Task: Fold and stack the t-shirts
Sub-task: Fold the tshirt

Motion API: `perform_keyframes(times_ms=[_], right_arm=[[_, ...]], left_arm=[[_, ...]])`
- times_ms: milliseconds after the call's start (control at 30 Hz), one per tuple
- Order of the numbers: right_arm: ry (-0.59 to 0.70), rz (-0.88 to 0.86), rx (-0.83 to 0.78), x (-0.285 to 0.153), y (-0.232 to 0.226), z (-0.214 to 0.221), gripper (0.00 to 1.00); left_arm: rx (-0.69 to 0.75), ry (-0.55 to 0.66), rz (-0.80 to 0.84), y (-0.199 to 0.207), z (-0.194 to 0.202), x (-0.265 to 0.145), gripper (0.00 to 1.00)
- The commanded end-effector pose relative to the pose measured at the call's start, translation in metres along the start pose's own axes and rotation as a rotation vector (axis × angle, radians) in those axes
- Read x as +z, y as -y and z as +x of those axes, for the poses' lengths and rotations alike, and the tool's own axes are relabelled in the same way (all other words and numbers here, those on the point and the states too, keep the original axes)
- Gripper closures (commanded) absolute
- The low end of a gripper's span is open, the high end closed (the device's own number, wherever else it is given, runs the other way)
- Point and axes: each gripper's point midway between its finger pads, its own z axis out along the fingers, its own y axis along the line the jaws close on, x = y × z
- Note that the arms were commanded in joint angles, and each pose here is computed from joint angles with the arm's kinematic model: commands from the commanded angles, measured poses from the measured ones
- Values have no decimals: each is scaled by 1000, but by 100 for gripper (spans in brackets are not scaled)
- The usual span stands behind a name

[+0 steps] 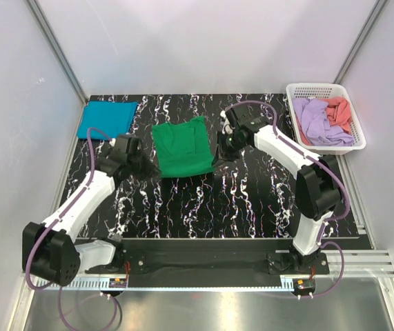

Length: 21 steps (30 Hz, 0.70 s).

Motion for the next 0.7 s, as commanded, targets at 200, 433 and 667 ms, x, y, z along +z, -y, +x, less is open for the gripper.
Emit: perform_keyframes(times_ms=[200,433,667], right_arm=[[54,45,-43,-14,-7,-59,100],[123,22,-19,-11,-8,-115,100],[222,-73,-16,-5,-24,-175,100]], left_arm=[[53,99,-29,38,-62,0,100],[50,149,-30,53,-107,15,100],[64,218,14,76,-153,24,100]])
